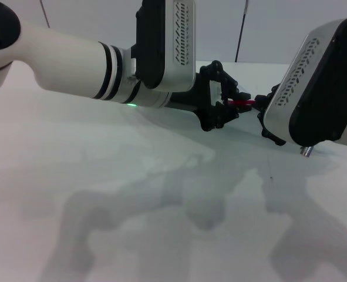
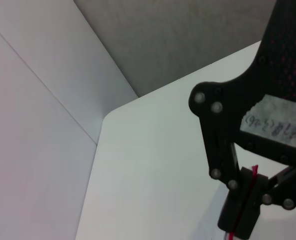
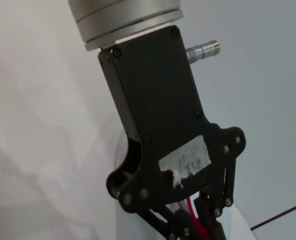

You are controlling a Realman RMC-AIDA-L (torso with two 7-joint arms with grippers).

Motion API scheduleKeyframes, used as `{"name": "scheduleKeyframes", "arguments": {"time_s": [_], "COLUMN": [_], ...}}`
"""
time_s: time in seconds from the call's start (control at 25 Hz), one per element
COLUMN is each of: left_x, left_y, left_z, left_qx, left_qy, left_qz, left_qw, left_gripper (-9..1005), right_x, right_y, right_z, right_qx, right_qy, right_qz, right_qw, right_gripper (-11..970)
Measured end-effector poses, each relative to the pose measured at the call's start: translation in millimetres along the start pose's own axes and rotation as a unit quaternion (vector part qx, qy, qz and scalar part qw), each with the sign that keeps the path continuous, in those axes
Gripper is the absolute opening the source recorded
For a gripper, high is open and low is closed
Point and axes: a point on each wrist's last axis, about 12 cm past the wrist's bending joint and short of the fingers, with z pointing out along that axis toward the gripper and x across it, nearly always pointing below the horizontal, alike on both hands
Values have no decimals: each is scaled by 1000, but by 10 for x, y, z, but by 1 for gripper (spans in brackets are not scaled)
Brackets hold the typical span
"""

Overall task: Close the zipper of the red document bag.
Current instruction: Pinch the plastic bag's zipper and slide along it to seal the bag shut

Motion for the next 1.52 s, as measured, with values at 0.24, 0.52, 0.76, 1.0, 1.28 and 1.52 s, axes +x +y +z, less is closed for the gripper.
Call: {"name": "scheduleKeyframes", "arguments": {"time_s": [0.24,0.52,0.76,1.0,1.28,1.52], "left_x": [10,15,21,83,172,368], "left_y": [-1,-3,-7,-13,-43,-119], "left_z": [-4,-6,-8,-23,-18,-42], "left_qx": [0,0,0,-9,-8,-19], "left_qy": [2,2,3,16,31,51], "left_qz": [0,0,-1,-5,-14,-41], "left_qw": [1000,1000,1000,1000,999,998], "left_gripper": [139,117,84,80,82,84], "right_x": [-9,-4,2,13,32,86], "right_y": [-2,-9,-9,-18,-28,-78], "right_z": [-7,-7,-4,-2,-3,-2], "right_qx": [1,5,5,6,7,22], "right_qy": [-2,1,2,4,6,17], "right_qz": [-1,-3,-2,0,3,12], "right_qw": [1000,1000,1000,1000,1000,1000], "right_gripper": [20,20,19,19,19,19]}}
